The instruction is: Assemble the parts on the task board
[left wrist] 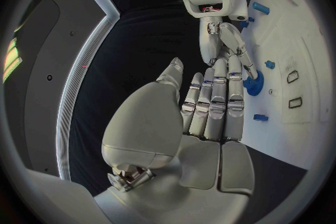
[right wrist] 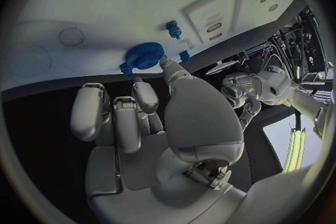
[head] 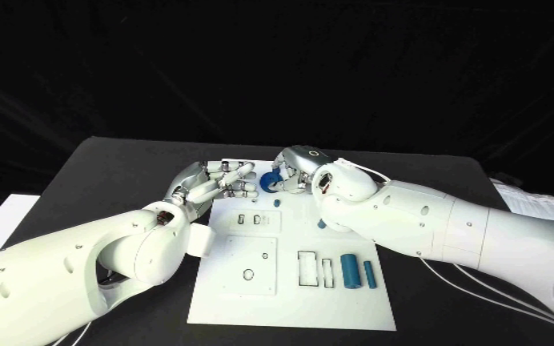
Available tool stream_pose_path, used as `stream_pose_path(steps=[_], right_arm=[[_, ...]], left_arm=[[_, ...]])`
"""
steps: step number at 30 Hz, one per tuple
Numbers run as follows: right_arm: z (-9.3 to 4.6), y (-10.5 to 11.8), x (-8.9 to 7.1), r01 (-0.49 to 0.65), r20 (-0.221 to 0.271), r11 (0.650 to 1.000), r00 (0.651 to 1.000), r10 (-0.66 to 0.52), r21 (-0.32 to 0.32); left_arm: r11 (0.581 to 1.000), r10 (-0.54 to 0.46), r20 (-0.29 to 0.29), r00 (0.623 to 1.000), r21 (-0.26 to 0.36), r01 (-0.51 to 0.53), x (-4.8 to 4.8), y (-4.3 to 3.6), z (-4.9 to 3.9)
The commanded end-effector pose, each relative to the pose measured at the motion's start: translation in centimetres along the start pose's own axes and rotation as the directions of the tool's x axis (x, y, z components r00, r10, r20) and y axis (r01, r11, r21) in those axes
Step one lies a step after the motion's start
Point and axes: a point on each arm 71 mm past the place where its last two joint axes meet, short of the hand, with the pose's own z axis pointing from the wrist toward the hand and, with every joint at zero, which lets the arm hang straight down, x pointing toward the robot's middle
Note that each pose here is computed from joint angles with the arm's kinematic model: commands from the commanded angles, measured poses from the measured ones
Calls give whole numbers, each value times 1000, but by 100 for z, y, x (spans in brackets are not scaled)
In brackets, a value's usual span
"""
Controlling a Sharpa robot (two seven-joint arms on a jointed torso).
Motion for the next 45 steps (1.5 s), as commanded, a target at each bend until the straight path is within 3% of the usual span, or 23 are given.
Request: stream_pose_path(steps=[1,6,11,15,18,23,31,38,45], right_arm=[[-9,-12,14,4,-20,1000,1000,-4,8],[-46,-34,-42,-29,40,1000,999,29,-9],[-192,-131,-168,-172,123,978,975,187,-118],[-411,-367,-286,-302,103,935,940,324,-185],[-582,-572,-372,-385,80,902,910,406,-198],[-829,-1058,-498,-473,75,870,871,485,-139],[-1056,-1615,-506,-442,95,896,891,444,-41],[-1133,-1839,-345,-413,73,910,909,411,25],[-1120,-1898,-178,-399,46,915,917,397,61]], left_arm=[[1000,-4,-23,1000,11,4,21,-15,3],[1000,-4,-23,1000,11,4,18,-14,3],[1000,-4,-23,1000,12,4,8,-13,6],[1000,0,-14,1000,22,0,-19,-22,-1],[999,2,-9,1000,34,-2,-27,-32,-5],[999,1,-12,1000,43,0,-27,-34,1],[999,-2,-20,1000,38,3,-36,-21,6],[999,-1,-17,1000,35,2,-54,-8,9],[999,-1,-18,1000,32,2,-53,-1,13]])
